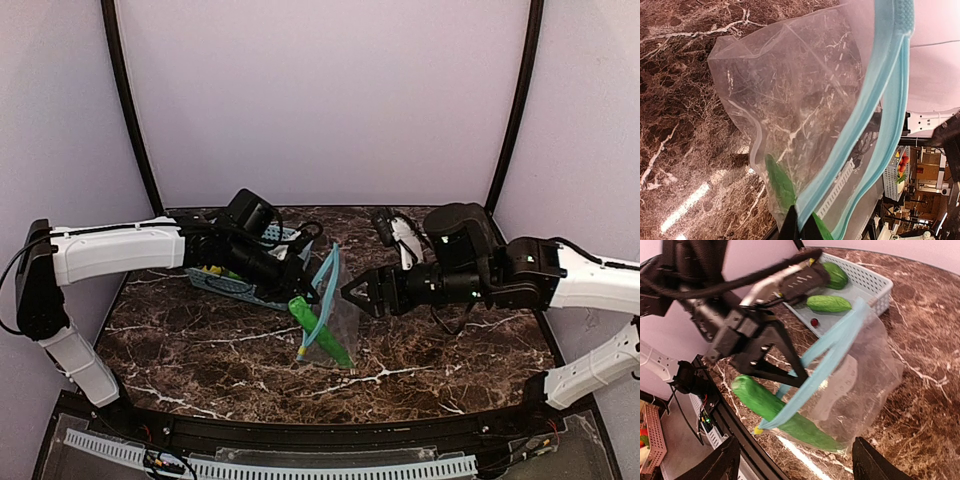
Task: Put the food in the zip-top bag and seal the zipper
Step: Adjust the zipper food storage bag at the center of the board, then adjust the fake vegetable in the zipper food storage bag.
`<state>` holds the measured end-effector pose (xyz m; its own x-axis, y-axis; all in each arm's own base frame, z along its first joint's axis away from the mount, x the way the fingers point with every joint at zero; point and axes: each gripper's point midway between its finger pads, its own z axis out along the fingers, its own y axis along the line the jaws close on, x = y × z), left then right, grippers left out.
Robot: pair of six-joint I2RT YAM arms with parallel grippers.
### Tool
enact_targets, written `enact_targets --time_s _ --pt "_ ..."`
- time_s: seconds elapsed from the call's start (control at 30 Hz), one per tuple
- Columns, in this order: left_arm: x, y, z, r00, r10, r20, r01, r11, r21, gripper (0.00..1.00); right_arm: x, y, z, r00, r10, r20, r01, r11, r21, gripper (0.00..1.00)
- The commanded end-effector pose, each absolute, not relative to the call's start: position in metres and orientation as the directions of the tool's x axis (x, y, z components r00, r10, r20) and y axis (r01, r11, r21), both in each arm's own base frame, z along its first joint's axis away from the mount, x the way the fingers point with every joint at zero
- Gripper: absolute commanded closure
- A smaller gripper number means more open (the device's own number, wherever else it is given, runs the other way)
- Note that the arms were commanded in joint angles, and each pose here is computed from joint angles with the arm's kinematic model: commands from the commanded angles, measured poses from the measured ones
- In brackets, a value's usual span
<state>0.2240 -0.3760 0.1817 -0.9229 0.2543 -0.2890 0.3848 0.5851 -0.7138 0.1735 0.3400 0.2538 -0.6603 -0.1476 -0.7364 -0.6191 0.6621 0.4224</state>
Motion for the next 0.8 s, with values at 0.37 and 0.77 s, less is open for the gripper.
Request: enact_targets --time_s 0.37,0.77 --pt "0.224 -0.374 0.187 -0.925 0.245 -0.292 0.381 0.580 -0.720 0.99 0.159 0.420 0.275 -0.405 -0.269 -0.874 -0.745 0.651 0.145 0.26" --pt "0.224 -0.376 0.194 -0.923 0.240 -0.301 0.385 0.566 -0.729 0.99 0.174 0.430 0.247 -0.386 -0.319 -0.865 -0.710 0.702 0.057 0.32"
